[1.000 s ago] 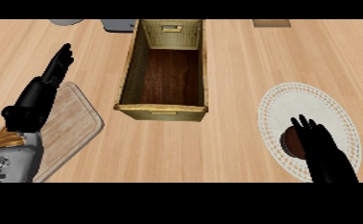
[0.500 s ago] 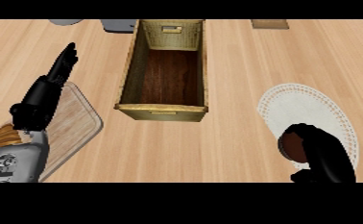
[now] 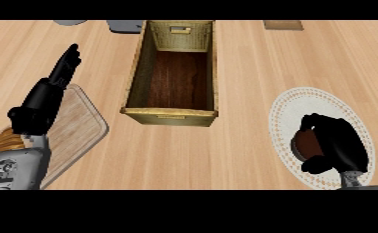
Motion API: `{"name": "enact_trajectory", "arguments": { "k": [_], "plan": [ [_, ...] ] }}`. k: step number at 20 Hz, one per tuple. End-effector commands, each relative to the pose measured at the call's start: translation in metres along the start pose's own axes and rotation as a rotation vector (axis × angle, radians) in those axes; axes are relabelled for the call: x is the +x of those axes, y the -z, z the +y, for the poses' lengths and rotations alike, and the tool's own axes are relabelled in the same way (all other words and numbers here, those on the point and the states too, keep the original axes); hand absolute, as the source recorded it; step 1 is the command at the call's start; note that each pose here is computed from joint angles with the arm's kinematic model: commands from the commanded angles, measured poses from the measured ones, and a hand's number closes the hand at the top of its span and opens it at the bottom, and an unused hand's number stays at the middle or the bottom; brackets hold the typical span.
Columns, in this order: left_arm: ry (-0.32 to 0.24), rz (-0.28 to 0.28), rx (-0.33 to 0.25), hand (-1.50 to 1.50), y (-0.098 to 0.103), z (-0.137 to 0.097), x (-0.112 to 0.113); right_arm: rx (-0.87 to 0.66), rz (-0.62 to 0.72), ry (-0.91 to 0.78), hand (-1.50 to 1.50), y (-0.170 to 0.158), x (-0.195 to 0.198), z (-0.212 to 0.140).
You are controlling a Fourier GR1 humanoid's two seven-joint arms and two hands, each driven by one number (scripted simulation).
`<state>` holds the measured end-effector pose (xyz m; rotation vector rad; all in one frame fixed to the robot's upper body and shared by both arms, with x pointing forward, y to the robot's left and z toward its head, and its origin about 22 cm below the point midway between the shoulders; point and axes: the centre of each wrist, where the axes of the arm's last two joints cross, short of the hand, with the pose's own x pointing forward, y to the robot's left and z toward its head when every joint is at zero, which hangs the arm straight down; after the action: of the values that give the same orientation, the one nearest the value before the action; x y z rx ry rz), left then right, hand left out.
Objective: Pick the cupcake from the placemat and place it in the basket
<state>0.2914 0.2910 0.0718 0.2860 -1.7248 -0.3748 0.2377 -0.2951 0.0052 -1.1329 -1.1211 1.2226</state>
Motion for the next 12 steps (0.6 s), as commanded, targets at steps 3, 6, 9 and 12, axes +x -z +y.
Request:
{"name": "enact_trajectory", "arguments": {
  "k": [3,6,9,12],
  "plan": [
    [-0.006,-0.024,-0.05,0.0,0.006,-0.014,0.007,0.245,0.034,0.022,1.5,0.078,-0.026,-0.066],
    [-0.002,0.0,-0.02,0.0,0.008,0.002,-0.002,0.168,0.017,0.02,1.5,0.118,-0.029,-0.121],
    [-0.004,-0.008,-0.018,0.0,0.007,0.0,0.008,0.071,0.026,0.029,1.5,0.137,-0.005,-0.119],
    [0.005,-0.011,0.013,0.0,-0.009,-0.002,-0.004,-0.128,-0.012,0.22,1.5,0.126,-0.012,-0.146]
  ]
}}
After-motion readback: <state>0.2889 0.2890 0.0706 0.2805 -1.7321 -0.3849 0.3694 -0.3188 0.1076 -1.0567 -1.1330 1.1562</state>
